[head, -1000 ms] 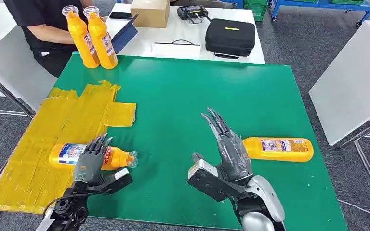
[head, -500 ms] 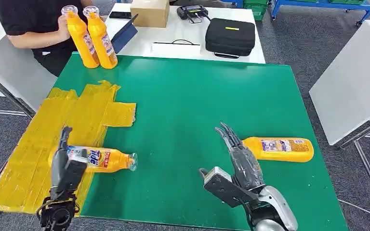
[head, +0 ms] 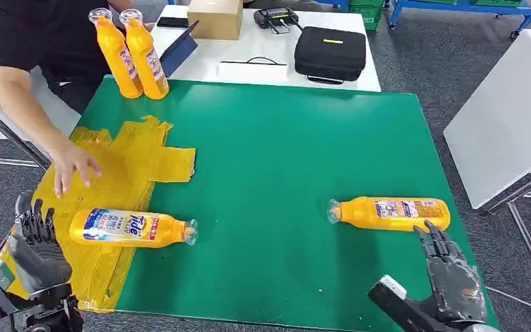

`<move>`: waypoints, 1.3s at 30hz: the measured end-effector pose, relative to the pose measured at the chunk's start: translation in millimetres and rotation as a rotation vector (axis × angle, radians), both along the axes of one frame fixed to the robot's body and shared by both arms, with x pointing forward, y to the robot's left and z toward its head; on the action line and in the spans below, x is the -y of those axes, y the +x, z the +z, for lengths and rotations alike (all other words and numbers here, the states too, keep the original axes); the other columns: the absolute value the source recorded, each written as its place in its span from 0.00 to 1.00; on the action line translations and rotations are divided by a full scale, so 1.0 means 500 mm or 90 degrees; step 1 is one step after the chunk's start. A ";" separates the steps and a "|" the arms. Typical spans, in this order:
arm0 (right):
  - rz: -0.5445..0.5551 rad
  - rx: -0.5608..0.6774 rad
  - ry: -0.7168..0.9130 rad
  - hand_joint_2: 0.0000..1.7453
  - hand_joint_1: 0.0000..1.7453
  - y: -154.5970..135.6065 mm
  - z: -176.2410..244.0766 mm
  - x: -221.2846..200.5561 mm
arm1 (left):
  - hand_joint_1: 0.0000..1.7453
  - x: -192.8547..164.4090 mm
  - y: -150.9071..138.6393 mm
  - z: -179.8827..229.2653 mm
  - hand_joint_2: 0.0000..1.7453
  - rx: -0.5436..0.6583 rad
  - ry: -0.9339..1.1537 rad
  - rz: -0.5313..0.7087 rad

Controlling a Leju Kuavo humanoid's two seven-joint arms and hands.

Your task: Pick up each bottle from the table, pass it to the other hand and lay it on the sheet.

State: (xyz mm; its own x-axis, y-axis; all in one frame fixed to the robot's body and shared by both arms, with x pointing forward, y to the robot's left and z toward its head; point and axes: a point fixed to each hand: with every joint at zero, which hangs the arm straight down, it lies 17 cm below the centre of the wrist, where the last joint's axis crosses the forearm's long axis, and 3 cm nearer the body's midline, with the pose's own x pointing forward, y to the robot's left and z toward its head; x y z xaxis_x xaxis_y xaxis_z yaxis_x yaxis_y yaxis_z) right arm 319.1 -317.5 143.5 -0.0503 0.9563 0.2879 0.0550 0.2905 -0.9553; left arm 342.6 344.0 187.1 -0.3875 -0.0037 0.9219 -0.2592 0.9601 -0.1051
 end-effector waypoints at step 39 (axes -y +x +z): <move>-0.070 -0.061 -0.111 1.00 0.00 0.140 -0.020 0.262 | 0.00 0.003 -0.008 0.049 0.00 0.057 -0.057 -0.009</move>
